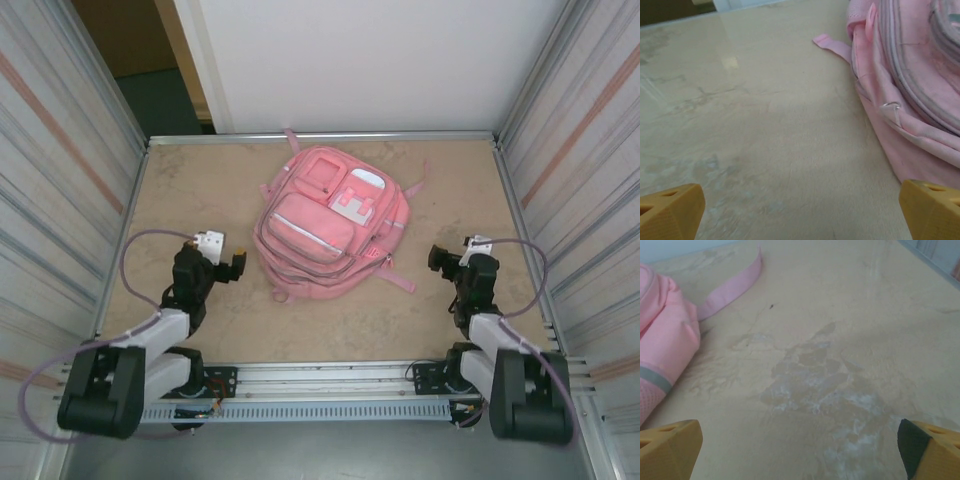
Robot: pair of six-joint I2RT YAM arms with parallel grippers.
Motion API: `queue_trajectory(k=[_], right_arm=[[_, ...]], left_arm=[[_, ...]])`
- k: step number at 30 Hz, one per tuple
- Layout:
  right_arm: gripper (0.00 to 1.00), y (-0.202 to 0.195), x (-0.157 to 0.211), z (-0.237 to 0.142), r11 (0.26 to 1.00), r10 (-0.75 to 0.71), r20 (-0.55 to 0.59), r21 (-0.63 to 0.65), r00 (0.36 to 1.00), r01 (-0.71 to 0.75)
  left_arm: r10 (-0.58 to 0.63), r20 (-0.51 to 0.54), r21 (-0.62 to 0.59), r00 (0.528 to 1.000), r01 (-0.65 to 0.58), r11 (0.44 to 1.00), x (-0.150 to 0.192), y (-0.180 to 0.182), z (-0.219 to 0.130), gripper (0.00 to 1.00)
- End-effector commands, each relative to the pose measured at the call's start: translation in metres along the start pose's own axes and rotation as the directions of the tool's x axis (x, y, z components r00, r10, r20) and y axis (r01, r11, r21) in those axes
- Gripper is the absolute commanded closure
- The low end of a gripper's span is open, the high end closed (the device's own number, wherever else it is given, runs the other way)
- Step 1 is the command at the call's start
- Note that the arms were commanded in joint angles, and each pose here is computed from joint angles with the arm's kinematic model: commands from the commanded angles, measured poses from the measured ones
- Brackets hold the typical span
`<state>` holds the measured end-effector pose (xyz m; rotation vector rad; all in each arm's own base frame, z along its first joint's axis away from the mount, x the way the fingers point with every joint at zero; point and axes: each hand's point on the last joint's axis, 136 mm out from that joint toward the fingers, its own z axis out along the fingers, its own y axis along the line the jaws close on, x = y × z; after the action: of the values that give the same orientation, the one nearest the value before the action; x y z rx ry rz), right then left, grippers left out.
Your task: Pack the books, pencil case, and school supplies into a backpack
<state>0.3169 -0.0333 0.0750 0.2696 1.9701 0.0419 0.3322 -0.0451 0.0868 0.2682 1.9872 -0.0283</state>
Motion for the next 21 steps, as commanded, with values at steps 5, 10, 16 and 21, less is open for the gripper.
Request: queue_trajectory(k=[5,10,16,21], right_arm=[[0.01,0.013,-0.04,0.047,0.997,0.001,0.155,-0.079,0.988,0.012],[0.01,0.023,-0.033,0.058,0.996,-0.069,0.052,-0.056,0.996,0.072],[0.01,0.026,-0.033,0.066,0.995,-0.086,0.008,-0.044,0.996,0.087],[0.01,0.029,-0.032,0.067,0.993,-0.106,0.001,-0.045,0.994,0.106]], left_arm=[[0.021,0.138,0.03,0.99,-0.025,0.999,-0.047,0.004,0.009,0.01],[-0.033,0.18,0.054,0.983,0.023,0.998,-0.027,0.019,0.029,0.01],[-0.063,0.082,0.119,0.995,0.052,0.991,-0.027,0.02,0.043,0.01],[-0.06,0.094,0.192,0.994,0.041,0.981,-0.029,0.012,0.045,0.01]])
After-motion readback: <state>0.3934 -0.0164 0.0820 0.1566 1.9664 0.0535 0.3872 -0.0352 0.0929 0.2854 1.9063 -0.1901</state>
